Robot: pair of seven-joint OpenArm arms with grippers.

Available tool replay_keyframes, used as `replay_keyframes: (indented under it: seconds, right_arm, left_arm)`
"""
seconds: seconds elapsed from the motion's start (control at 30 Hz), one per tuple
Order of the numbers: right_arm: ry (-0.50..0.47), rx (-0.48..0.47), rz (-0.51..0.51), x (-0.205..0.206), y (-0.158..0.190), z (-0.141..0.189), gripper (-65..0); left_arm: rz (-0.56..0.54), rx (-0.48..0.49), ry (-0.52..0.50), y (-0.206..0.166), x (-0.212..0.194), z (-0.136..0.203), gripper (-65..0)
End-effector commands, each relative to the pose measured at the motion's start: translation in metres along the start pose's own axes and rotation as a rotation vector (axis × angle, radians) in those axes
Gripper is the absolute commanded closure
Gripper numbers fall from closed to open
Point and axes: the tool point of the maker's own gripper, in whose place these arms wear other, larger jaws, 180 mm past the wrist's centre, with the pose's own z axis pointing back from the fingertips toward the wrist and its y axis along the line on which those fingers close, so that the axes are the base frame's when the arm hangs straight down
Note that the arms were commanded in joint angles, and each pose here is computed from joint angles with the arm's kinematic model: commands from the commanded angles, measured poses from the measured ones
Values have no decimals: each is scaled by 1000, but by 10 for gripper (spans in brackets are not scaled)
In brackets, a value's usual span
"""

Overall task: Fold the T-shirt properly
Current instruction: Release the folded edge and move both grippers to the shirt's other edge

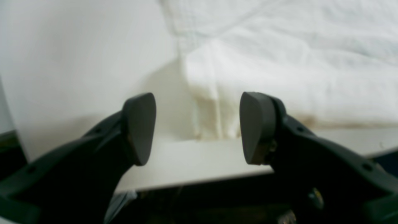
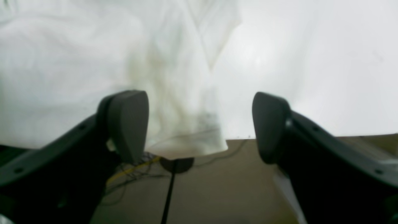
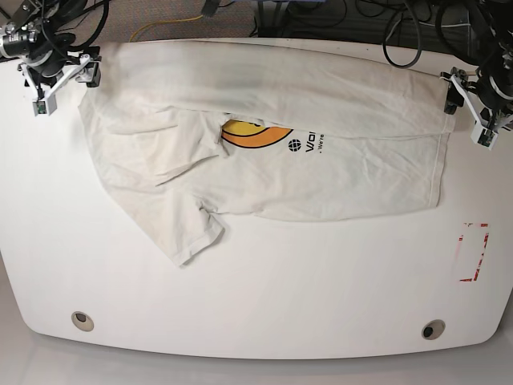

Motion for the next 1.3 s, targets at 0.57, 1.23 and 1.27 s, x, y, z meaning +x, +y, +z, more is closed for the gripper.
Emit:
replay_keyframes:
  seconds: [0.57, 1.23, 1.27]
  right_arm:
    - [-36, 256, -7, 32, 51, -49, -239]
    - [24, 318, 82, 70, 67, -104, -238]
    - [16, 313, 91, 76, 67, -102, -238]
  left_arm:
    - [38, -141, -77, -55, 50, -37, -390]
    - [83, -53, 66, -20, -2, -92, -390]
    - [70, -48, 61, -18, 1, -90, -390]
